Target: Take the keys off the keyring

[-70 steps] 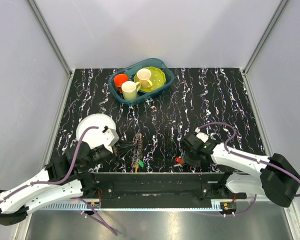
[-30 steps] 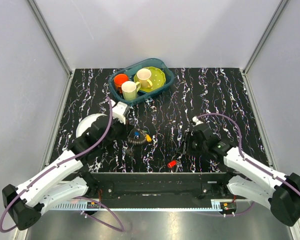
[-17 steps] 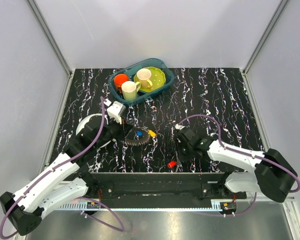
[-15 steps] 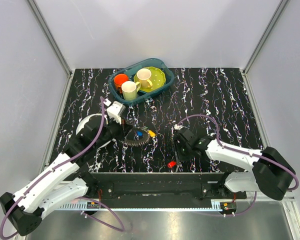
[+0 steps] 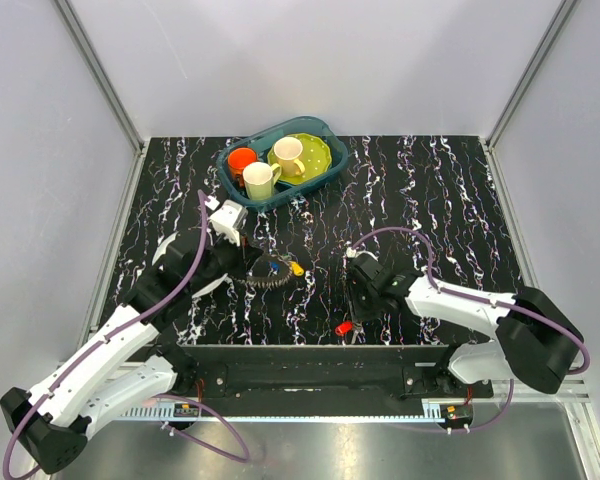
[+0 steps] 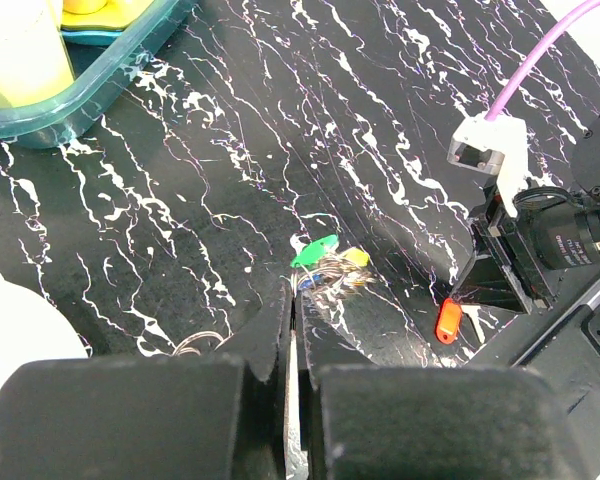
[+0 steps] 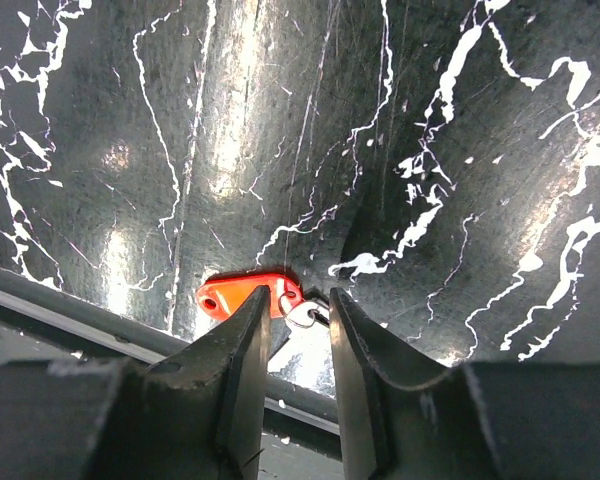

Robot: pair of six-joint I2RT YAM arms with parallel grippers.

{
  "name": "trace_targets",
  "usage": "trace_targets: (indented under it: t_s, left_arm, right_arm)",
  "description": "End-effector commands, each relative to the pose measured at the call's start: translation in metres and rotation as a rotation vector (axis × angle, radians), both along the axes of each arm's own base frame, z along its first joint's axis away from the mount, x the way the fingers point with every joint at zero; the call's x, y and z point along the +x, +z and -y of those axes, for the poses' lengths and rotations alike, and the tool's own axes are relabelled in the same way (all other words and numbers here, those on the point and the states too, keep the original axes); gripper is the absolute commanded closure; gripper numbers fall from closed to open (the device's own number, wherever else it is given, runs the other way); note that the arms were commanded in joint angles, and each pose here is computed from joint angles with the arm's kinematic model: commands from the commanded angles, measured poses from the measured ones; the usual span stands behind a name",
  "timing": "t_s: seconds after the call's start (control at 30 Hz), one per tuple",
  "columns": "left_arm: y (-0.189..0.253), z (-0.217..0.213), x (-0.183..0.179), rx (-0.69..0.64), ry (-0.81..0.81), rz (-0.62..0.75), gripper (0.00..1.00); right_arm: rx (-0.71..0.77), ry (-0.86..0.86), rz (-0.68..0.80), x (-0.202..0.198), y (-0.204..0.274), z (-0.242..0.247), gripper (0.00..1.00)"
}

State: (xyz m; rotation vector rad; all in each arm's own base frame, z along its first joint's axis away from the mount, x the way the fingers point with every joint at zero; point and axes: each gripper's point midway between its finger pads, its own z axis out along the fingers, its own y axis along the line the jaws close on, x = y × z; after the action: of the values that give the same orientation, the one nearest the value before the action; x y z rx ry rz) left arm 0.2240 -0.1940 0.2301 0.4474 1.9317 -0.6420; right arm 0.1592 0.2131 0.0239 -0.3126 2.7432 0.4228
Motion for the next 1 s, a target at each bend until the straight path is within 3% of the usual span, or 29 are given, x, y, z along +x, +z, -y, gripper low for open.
trace_targets:
  t_s: [0.0, 0.8, 0.93, 0.97]
  left_arm:
    - [0.038, 0.008, 0.007, -0.085, -0.015, 0.094, 1.00]
    - [0.034, 0.008, 0.005, -0.084, -0.040, 0.098, 1.00]
    - [0.035, 0.006, 0.005, -0.085, -0.036, 0.102, 1.00]
    - [0.035, 0.007, 0.005, -0.087, -0.039, 0.104, 1.00]
  right_arm:
    - [0.033, 0.004, 0.019, 0.005, 0.004, -0.011, 0.65]
    - [-0.017, -0.021, -0.041, -0.021, -0.005, -0.003, 0.72]
    - [-0.031, -0.030, -0.032, -0.020, -0.004, -0.002, 0.81]
    - [-0.037, -0.032, -0.028, -0.019, -0.004, -0.001, 0.89]
